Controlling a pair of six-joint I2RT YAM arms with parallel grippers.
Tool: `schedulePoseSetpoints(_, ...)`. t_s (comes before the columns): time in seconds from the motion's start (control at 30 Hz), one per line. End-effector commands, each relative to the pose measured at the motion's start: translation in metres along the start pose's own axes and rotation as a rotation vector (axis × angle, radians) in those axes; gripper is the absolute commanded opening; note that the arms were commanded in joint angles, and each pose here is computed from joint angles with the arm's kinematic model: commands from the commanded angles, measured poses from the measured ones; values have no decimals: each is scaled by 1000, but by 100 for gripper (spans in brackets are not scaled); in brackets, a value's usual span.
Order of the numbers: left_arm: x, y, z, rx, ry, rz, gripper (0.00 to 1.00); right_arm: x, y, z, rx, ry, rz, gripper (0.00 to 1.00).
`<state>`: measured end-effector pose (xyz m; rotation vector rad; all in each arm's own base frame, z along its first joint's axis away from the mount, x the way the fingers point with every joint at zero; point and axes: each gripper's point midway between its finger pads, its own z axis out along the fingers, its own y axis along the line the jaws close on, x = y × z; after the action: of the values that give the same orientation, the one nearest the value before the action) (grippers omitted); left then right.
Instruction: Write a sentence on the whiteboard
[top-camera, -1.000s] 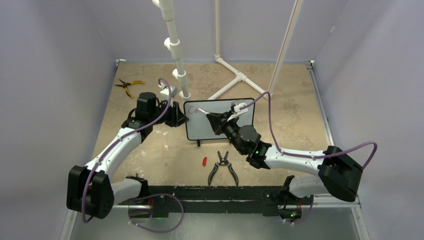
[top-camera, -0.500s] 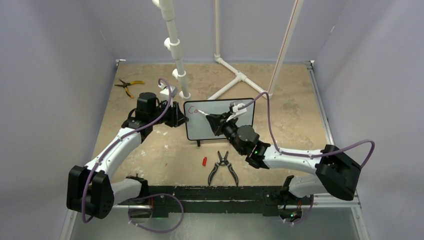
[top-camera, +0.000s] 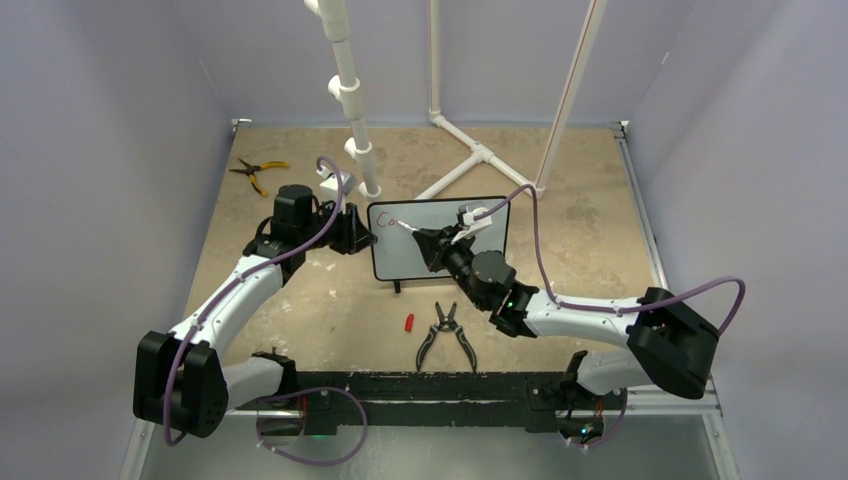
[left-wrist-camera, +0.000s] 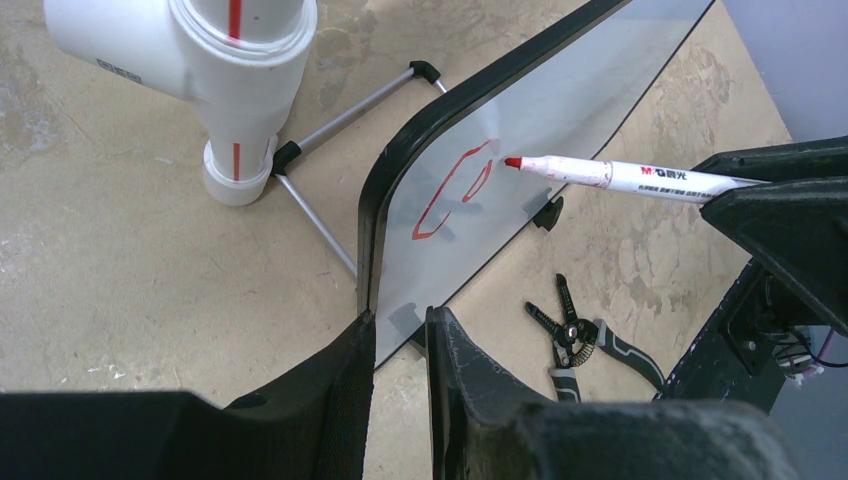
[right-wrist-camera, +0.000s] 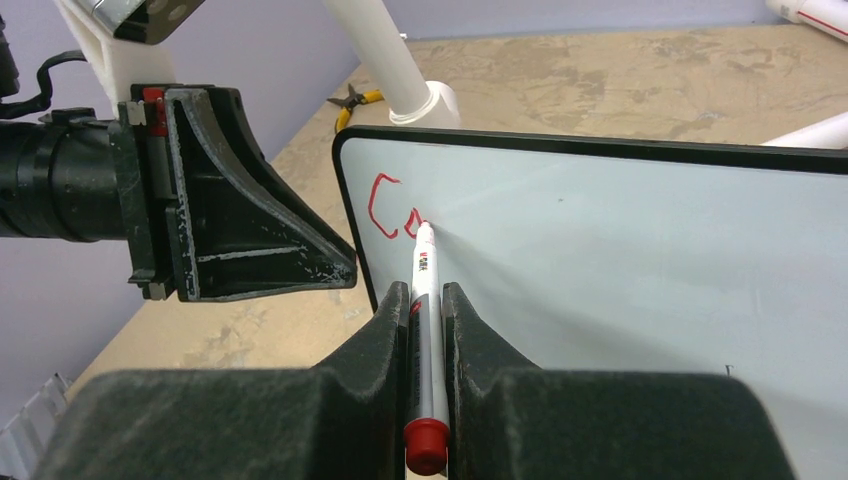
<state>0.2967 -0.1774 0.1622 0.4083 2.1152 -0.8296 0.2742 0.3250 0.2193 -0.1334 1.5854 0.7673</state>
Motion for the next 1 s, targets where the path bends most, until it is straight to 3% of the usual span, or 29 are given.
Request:
schedulePoseSetpoints(0.0,-8,1,-3,-7,-30,29,24,-23,3,7,20,-78,13,0)
schedulePoseSetpoints(0.4,-8,1,-3,-8,-30,33,24,-29,5,8,7,-102,9,0)
schedulePoseSetpoints(0.97,-9,1,-4,-7,-32,36,24,-1,-14,-1,62,-29,0,0)
